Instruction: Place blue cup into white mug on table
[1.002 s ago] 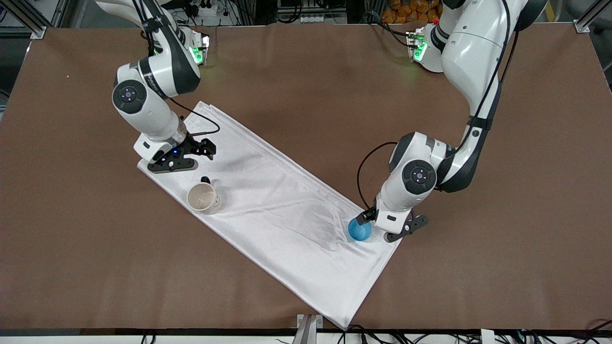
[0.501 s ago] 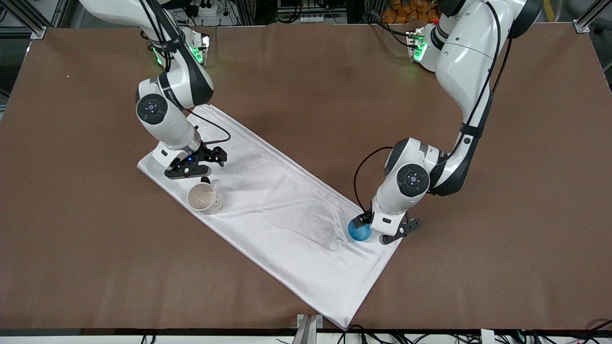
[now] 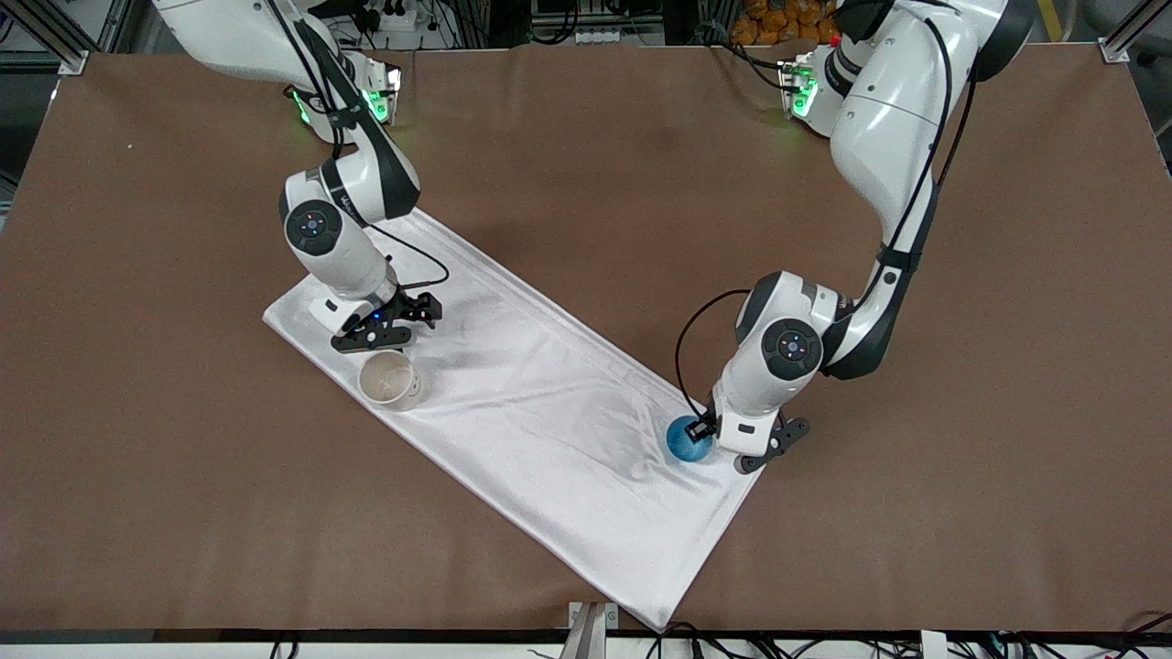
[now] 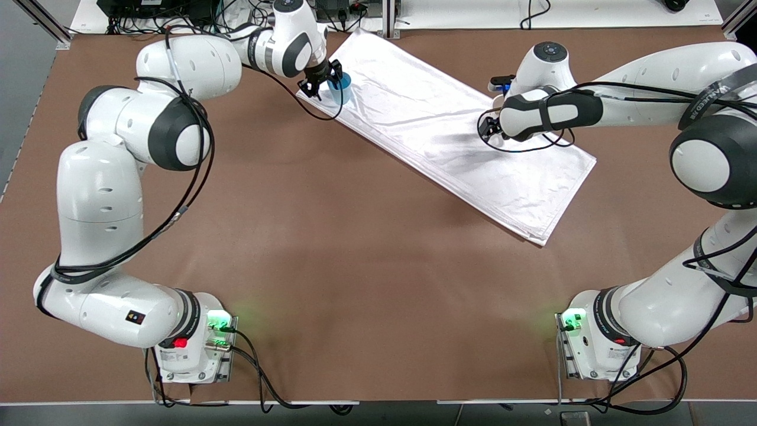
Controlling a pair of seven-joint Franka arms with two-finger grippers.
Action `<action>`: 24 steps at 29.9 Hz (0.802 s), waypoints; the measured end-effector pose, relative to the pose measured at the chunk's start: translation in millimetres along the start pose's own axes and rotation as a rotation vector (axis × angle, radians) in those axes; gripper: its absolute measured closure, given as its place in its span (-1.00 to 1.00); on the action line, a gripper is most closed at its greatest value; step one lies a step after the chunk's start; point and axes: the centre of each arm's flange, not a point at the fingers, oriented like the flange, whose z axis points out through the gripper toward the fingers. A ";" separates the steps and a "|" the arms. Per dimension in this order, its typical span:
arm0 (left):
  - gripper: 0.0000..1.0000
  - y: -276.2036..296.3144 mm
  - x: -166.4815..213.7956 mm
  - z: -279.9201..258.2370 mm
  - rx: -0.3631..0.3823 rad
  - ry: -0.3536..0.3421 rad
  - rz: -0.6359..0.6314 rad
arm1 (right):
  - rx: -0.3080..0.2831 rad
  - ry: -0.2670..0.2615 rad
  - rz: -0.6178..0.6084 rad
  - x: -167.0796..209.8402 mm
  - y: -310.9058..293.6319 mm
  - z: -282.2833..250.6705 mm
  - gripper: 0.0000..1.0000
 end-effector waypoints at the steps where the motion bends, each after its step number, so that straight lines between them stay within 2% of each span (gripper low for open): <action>1: 0.04 0.1 0.0 -0.1 0.000 0.000 -0.001 | 0.000 0.001 0.002 0.6 1.0 -0.3 -0.96; 5: 0.40 0.2 0.2 -0.3 -0.001 0.000 -0.003 | -0.001 0.007 0.014 4.5 7.5 -2.1 -0.93; 6: 0.59 0.5 0.3 -0.7 -0.002 0.001 -0.003 | -0.001 0.009 0.019 5.8 9.7 -2.6 -0.93; 7: 0.68 0.9 0.8 -1.5 -0.004 0.002 -0.003 | -0.001 0.011 0.023 7.3 12.0 -3.3 -0.93; 11: 0.95 2.3 6.8 -8.7 -0.016 0.011 -0.009 | 0.000 0.019 0.040 13.0 20.4 -5.9 -0.89; 18: 0.92 -4.0 22.6 -32.1 0.006 0.008 0.013 | 0.000 0.025 0.052 18.2 26.2 -6.9 -0.83; 24: 0.92 -18.5 30.8 -66.0 0.087 -0.040 0.084 | -0.001 0.024 0.056 24.8 27.1 -1.6 -0.74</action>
